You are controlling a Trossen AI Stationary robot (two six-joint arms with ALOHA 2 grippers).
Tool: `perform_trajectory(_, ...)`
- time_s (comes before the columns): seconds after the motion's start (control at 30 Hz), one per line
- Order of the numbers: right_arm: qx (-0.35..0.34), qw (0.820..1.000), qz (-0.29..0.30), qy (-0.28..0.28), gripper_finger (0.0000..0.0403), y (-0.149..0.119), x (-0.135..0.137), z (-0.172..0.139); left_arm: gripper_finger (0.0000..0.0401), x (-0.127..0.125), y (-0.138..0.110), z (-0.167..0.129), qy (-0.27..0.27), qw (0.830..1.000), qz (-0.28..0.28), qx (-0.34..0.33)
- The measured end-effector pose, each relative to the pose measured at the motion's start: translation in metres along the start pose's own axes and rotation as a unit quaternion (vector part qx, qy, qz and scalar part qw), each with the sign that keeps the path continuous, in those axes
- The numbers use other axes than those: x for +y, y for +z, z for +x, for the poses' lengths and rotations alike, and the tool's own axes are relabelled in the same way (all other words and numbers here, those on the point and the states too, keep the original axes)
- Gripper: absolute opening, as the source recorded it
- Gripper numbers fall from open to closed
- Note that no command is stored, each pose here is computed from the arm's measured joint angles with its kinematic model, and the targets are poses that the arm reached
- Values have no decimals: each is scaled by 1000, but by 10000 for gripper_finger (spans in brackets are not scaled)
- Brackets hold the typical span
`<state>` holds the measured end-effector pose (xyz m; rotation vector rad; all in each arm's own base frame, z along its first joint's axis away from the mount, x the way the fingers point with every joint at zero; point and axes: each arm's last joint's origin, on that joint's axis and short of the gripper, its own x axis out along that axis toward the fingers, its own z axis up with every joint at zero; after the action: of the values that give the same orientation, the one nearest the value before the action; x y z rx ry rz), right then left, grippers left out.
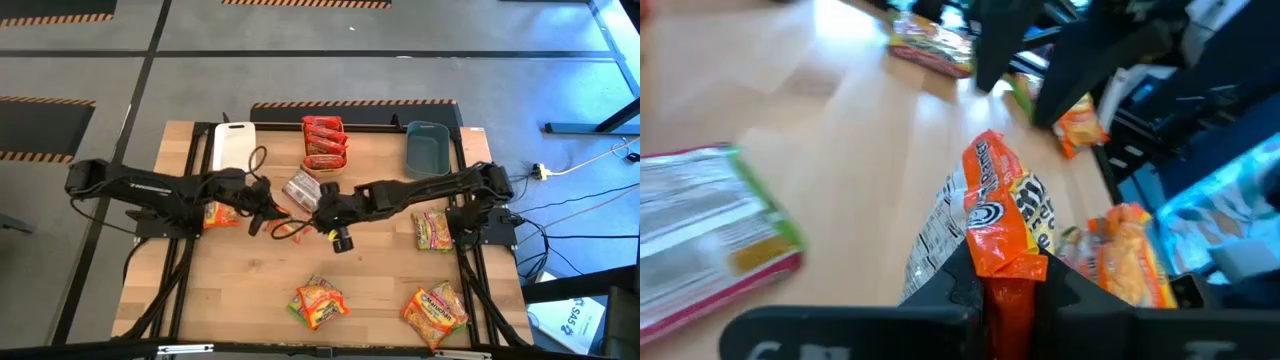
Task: Sort Maruchan noodles
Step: Put the light orange noodle pack into the white bin
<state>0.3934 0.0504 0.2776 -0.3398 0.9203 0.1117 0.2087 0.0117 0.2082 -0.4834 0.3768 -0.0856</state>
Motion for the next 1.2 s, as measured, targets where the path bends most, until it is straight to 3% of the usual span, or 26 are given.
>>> perform_trajectory(0.3, 60, 997, 50, 11, 205, -45, 11, 6, 18, 15, 15, -48, 92, 993, 51, -51)
perform_trajectory(0.47, 93, 992, 88, -2, 205, -72, 19, 22, 19, 22, 21, -74, 200, 968, 120, -94)
perform_trajectory(0.63, 102, 990, 101, -5, 205, -87, 24, 32, 19, 28, 31, -99, 298, 937, 141, -116)
perform_trajectory(0.97, 88, 992, 89, -19, 205, -90, 24, 37, 19, 29, 68, -135, 429, 888, 162, -28)
perform_trajectory(1.2, 86, 993, 79, -18, 205, -93, 25, 39, 20, 50, 71, -141, 464, 876, 124, 36)
